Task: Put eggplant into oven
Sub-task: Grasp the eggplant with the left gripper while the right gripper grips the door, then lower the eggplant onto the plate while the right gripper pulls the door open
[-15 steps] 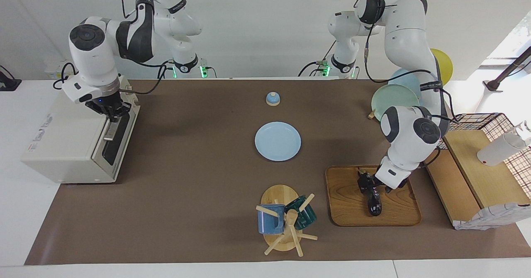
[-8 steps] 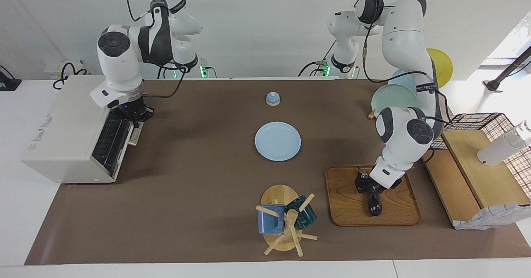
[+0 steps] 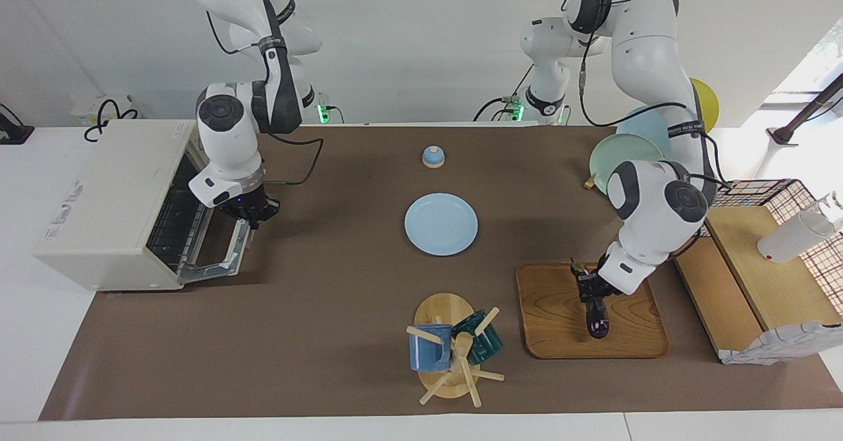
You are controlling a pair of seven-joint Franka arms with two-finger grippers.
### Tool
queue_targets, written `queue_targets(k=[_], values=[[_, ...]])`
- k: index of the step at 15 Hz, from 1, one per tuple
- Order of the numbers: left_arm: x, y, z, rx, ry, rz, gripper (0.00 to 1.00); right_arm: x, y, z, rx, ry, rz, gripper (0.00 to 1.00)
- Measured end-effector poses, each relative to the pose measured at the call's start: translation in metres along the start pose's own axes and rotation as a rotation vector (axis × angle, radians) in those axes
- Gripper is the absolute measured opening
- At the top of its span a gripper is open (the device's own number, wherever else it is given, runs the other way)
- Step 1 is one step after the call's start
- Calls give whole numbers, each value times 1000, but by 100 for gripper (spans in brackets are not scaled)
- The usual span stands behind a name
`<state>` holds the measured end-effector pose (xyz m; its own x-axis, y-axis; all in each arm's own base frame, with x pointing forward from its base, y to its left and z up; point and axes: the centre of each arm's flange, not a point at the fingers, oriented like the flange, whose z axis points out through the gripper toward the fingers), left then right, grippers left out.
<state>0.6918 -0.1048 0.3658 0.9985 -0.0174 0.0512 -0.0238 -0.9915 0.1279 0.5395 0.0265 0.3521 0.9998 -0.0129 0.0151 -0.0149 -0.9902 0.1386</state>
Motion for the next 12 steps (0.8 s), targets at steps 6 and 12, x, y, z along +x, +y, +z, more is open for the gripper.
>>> queue_targets(k=[6,12], values=[[-65,52,-121,-46,-83,-174,30,-1,0,21,53,-25,49,1],[-156,217,-98,-53,-96,-168,30,-10,-7,37,97,-27,79,1]])
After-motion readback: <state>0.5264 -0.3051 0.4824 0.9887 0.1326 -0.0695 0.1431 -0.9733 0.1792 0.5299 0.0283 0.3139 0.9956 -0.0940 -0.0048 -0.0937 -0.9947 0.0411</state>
